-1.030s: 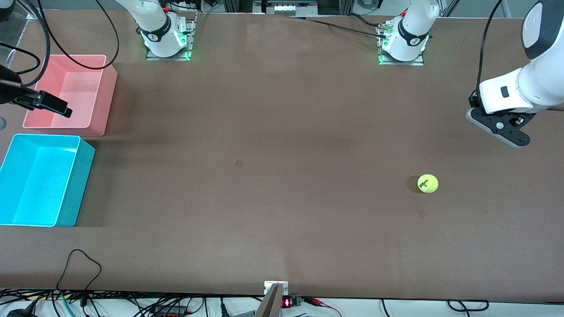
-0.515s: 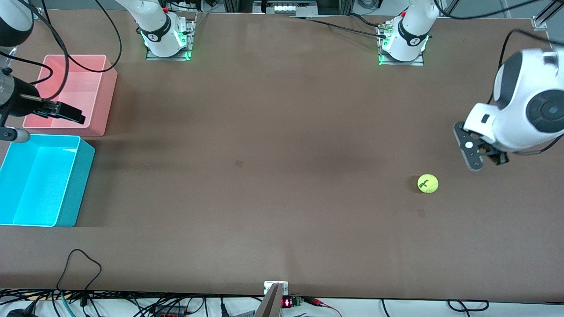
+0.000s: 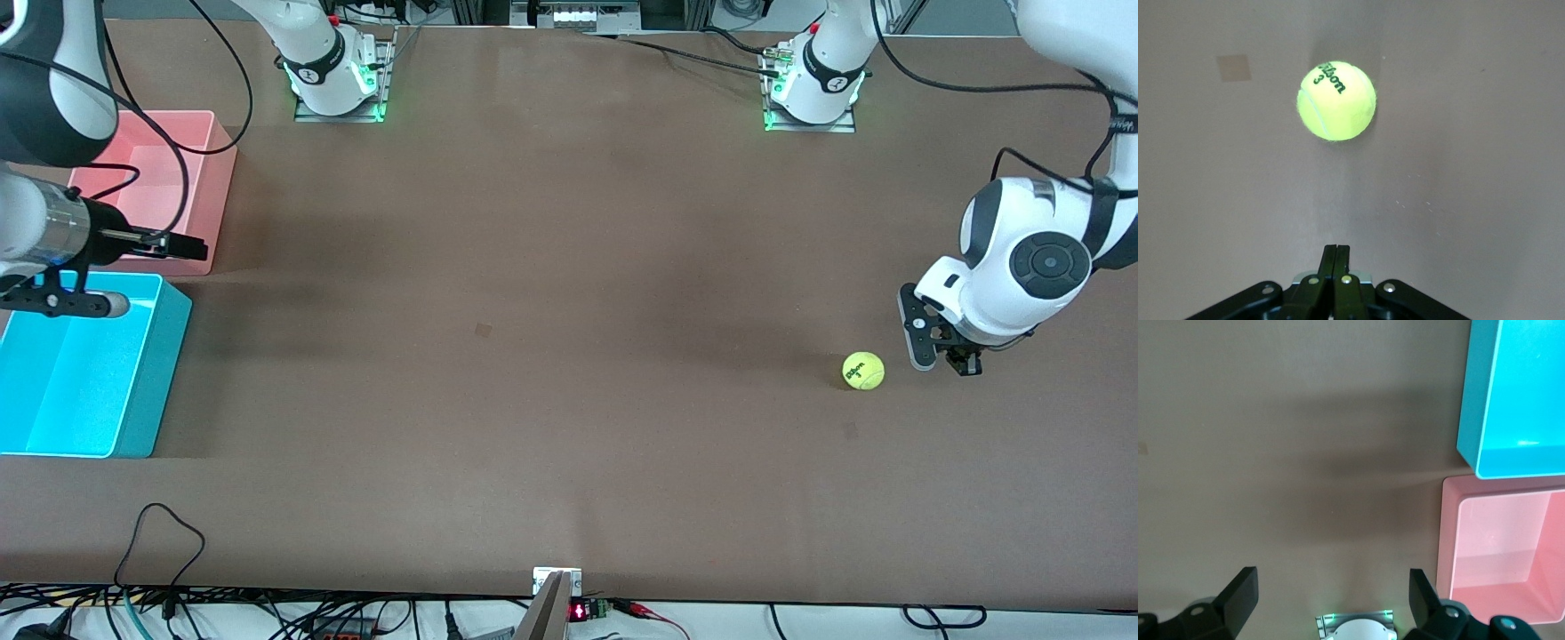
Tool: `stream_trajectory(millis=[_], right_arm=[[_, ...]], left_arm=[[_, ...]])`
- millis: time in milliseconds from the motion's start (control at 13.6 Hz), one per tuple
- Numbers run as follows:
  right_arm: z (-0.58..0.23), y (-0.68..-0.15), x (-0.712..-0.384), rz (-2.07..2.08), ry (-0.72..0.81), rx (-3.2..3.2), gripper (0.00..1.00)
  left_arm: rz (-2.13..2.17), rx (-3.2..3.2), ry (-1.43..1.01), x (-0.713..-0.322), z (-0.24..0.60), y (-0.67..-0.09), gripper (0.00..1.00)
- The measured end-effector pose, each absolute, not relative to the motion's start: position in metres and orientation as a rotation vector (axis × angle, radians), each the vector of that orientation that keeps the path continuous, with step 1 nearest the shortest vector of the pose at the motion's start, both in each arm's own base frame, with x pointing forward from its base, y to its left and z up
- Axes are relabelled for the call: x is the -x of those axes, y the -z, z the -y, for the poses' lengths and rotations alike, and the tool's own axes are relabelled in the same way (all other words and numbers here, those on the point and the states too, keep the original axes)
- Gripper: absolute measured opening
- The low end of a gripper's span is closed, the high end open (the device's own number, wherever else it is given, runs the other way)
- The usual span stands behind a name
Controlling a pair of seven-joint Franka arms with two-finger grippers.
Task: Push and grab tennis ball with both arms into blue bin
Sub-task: 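Lower the left gripper beside the tennis ball while the right gripper moves down, then push the tennis ball with the left gripper toward the right gripper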
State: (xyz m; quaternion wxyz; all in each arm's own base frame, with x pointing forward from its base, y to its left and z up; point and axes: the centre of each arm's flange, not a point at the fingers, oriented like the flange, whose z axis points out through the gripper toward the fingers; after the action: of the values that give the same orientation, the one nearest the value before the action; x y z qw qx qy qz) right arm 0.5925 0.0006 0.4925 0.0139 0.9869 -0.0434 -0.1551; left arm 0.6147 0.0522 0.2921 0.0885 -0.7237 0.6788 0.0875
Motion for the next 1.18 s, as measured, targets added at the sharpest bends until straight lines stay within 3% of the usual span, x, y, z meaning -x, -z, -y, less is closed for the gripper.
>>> stream_trajectory(millis=[368, 810, 1177], right_arm=[[-0.002, -0.46, -0.563, 0.125, 0.447, -3.091, 1.0], [-0.001, -0.423, -0.506, 0.118, 0.377, -3.119, 1.0], [-0.004, -0.42, -0.498, 0.105, 0.374, -3.122, 1.0]], left_arm=[[-2.056, 2.15, -0.137, -0.601, -0.07, -0.223, 0.01], [-2.103, 2.118, -0.067, -0.603, -0.033, -0.208, 0.01], [-2.046, 2.234, 0.107, -0.603, 0.117, -0.209, 0.01]])
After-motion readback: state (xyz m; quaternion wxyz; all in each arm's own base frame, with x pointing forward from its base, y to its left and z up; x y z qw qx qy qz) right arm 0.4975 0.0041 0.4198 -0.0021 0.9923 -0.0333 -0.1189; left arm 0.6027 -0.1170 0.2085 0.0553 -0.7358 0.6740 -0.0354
